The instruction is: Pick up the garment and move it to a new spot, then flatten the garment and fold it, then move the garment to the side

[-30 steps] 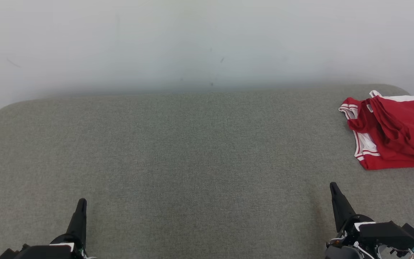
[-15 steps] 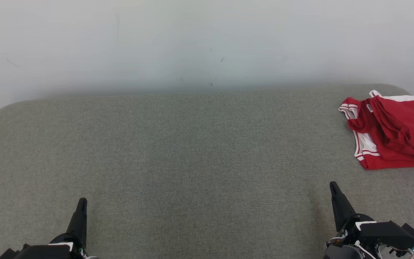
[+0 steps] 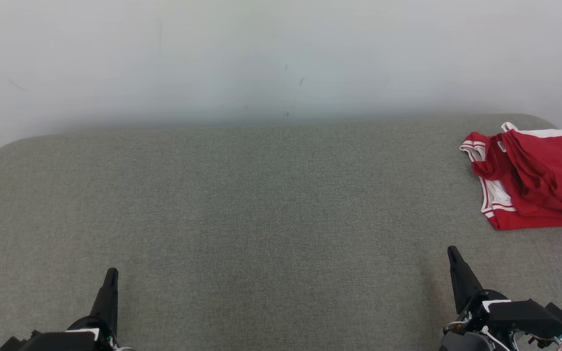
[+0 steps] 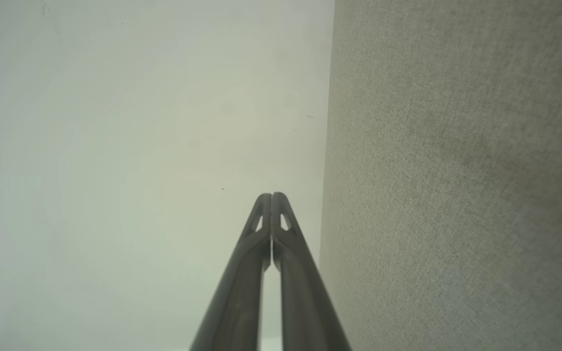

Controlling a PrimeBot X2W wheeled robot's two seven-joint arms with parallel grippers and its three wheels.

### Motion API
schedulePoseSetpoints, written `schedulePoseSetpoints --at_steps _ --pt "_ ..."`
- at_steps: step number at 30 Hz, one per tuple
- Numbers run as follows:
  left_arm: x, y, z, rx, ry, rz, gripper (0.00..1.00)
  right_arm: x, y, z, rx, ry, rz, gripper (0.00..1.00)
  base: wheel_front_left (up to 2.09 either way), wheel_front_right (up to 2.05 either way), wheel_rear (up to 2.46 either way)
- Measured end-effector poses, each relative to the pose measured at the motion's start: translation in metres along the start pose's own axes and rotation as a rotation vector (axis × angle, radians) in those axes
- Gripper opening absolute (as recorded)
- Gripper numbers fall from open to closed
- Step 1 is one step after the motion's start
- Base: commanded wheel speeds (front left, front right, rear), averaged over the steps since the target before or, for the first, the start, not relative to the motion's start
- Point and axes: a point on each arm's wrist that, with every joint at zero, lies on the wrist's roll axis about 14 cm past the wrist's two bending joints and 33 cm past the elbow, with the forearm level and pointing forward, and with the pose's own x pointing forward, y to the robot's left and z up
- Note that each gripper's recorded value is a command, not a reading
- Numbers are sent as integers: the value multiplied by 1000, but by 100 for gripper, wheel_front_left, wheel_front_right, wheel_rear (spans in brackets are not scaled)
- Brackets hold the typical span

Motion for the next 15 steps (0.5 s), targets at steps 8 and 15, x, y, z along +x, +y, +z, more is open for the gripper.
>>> schedulePoseSetpoints --at_steps 8,15 --pt "0 0 0 0 0 0 0 0 0 0 0 0 0 0 0 0 0" --pt "0 0 0 0 0 0 0 0 0 0 0 0 0 0 0 0 0"
